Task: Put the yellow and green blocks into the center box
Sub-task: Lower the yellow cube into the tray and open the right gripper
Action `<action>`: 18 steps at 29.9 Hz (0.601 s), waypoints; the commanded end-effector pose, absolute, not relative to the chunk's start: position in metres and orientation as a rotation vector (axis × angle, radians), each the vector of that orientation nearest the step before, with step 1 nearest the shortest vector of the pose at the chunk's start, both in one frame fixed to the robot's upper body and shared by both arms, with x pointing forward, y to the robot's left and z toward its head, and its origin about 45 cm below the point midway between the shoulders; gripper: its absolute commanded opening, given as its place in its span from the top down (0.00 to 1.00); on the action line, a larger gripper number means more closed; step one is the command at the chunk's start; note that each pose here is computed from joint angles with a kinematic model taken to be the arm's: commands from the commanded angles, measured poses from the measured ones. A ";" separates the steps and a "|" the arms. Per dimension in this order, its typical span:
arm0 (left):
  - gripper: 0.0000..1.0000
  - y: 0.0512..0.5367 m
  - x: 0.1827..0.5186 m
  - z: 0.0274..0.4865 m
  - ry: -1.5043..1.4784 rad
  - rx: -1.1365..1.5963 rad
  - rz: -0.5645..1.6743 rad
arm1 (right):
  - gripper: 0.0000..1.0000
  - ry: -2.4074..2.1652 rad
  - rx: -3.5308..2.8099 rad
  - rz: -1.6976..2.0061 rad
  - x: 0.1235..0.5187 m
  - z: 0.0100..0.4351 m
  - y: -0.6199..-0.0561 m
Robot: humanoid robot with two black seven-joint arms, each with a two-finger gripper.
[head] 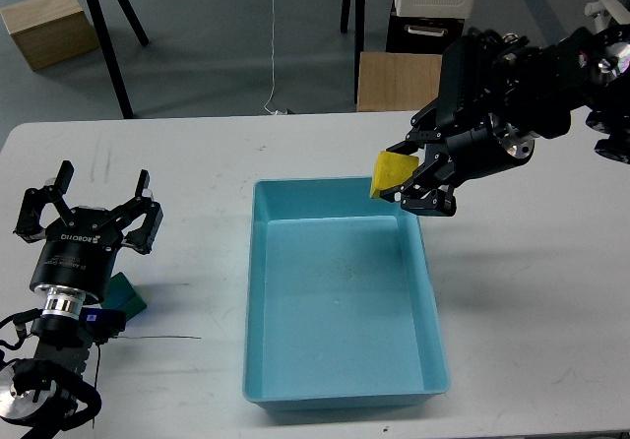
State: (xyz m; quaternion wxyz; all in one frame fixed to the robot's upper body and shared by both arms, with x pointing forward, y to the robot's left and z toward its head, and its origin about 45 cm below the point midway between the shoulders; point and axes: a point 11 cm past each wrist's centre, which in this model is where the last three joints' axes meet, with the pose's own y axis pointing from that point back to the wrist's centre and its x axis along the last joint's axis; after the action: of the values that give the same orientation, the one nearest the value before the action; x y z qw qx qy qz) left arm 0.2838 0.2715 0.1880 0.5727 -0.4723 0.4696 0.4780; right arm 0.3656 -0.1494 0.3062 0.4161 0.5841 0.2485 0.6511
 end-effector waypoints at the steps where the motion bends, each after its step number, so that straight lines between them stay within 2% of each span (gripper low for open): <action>1: 0.00 0.275 0.286 0.191 1.088 -1.118 1.124 | 1.00 0.709 1.493 1.598 0.358 0.276 -0.135; 14: 0.00 0.281 0.289 0.196 1.069 -1.130 1.127 | 0.99 0.845 1.567 1.575 0.339 0.219 -0.078; 18: 0.00 0.281 0.289 0.196 1.069 -1.130 1.127 | 0.95 0.902 1.547 1.549 0.333 0.202 -0.074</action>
State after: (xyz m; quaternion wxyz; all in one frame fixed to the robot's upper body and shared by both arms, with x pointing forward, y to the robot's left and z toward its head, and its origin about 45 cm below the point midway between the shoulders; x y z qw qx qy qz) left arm 0.2887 0.2804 0.1957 0.5732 -0.4821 0.4560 0.4806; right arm 0.3368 -0.0768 0.2129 0.3747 0.6098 0.3376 0.6113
